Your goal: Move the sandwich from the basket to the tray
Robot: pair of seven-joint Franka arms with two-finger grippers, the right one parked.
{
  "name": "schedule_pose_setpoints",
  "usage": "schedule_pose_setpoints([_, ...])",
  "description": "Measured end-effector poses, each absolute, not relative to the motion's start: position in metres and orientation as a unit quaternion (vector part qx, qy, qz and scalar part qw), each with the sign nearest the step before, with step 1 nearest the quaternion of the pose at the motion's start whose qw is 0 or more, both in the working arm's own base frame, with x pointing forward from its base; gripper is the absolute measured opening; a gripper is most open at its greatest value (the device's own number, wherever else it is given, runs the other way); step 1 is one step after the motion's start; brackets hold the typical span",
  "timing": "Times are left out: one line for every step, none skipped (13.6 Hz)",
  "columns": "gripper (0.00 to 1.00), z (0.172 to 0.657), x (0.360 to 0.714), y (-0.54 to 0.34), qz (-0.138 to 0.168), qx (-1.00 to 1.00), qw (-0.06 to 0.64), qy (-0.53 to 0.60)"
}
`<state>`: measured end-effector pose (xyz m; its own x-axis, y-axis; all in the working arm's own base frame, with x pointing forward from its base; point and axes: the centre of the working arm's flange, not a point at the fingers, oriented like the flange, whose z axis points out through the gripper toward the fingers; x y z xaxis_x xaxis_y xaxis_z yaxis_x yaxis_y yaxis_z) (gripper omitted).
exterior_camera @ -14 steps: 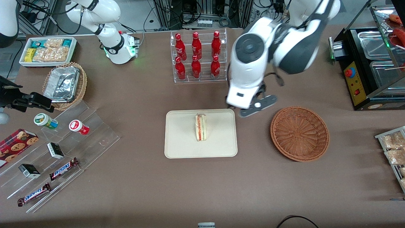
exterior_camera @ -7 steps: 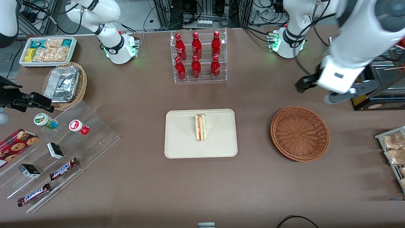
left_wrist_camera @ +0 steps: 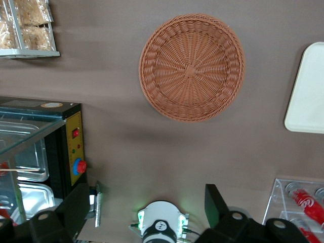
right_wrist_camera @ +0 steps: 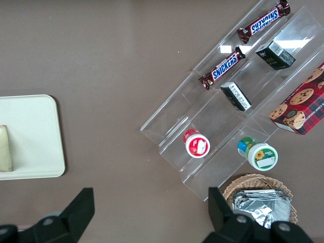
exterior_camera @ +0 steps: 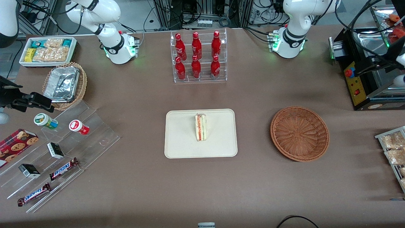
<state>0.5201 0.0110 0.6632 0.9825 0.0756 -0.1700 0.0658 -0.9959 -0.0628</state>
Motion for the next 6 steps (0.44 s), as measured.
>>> schedule_pose_setpoints([1.0, 0.6624, 0.518, 0.0146, 0.088, -0.995, 0.027, -0.026])
schedule_pose_setpoints([1.0, 0.6605, 0.5165, 0.0168, 0.091, -0.995, 0.026, -0.017])
schedule_pose_setpoints([1.0, 0.6584, 0.516, 0.0178, 0.094, -0.995, 0.025, -0.012])
schedule_pose_setpoints([1.0, 0.6565, 0.5162, 0.017, 0.096, -0.995, 0.025, -0.009])
schedule_pose_setpoints([1.0, 0.6556, 0.5165, 0.0143, 0.097, -0.995, 0.025, -0.006])
schedule_pose_setpoints([1.0, 0.6557, 0.5168, 0.0104, 0.096, -0.995, 0.026, -0.002])
